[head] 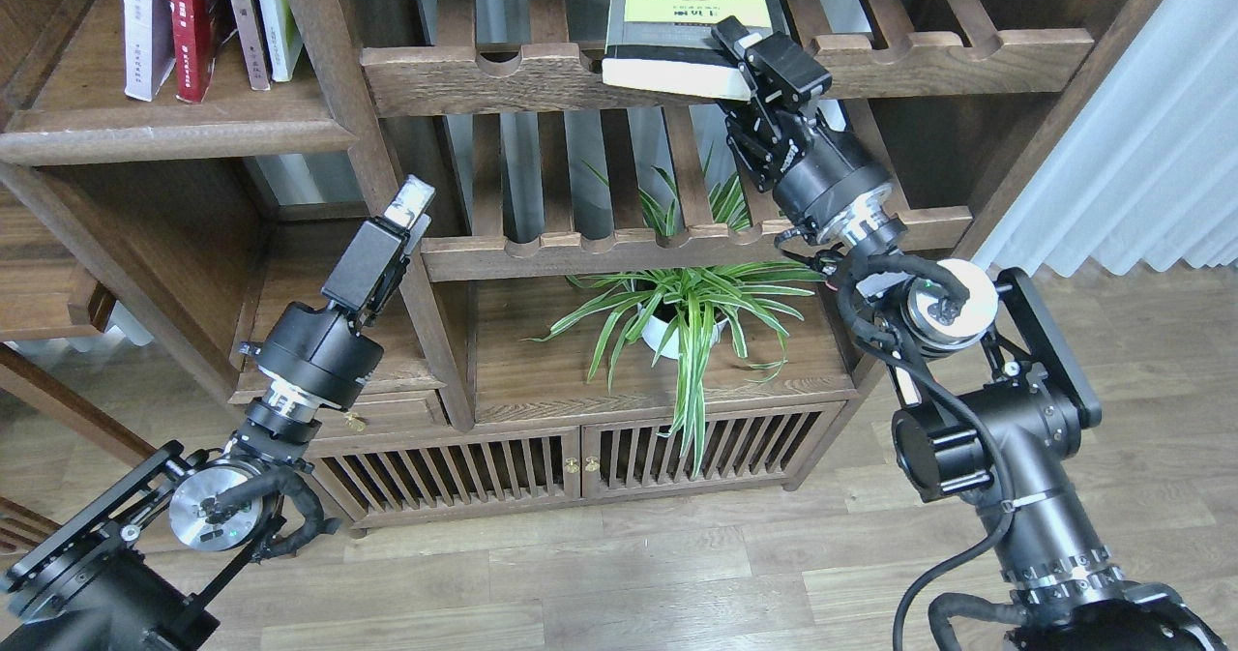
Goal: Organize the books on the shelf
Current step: 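Tilt the framed book outward off the upper shelf with the right gripper, then lower the framed book between both grippers toward the middle shelf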
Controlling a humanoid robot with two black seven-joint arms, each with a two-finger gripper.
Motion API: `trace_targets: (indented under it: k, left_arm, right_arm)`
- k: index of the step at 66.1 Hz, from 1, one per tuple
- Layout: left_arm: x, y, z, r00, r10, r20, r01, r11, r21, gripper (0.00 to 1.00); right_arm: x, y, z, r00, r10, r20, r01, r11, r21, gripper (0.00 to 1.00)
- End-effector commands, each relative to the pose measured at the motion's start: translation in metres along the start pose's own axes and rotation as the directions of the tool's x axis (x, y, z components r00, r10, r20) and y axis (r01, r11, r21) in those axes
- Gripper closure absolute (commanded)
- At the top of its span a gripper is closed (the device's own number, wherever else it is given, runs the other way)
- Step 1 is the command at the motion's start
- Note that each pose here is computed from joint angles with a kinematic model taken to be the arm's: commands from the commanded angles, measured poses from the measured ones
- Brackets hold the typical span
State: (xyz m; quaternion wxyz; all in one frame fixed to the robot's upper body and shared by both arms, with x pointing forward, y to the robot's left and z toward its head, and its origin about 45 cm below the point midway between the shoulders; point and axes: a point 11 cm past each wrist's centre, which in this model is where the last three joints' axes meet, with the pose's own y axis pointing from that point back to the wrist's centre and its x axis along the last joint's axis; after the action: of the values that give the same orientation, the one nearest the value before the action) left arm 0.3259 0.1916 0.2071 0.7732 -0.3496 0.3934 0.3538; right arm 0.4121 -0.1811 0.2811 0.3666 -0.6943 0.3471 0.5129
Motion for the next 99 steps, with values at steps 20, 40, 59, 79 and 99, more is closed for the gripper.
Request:
trace_targets:
  k: [20,40,59,79,99]
  left_arm:
    - [0.007,0.010,-0.005,0.999,0.029,-0.012,-0.029,1.000,0.003,0.01]
    - [0.015,0.027,-0.032,0.995,0.074,-0.067,-0.072,0.997,0.037,0.02]
    - [0.014,0.032,-0.053,0.992,0.083,-0.097,-0.075,0.994,0.085,0.01]
    - [0.016,0.036,-0.061,0.988,0.098,-0.123,-0.089,0.993,0.080,0.01]
    - [0.009,0.030,-0.074,0.978,0.086,-0.192,-0.075,0.995,0.066,0.01]
  right_arm:
    - [0.003,0.005,-0.005,1.000,-0.005,0.016,0.005,1.000,0.018,0.84]
    - [0.004,0.013,-0.006,0.997,-0.041,0.058,0.042,0.999,-0.009,0.96]
    - [-0.009,0.040,0.002,0.962,-0.240,0.131,0.243,0.970,-0.013,0.96]
    - [-0.017,0.091,0.017,0.887,-0.402,0.226,0.405,0.914,0.036,0.96]
    - [-0.004,0.141,0.047,0.862,-0.425,0.276,0.418,0.904,0.088,0.96]
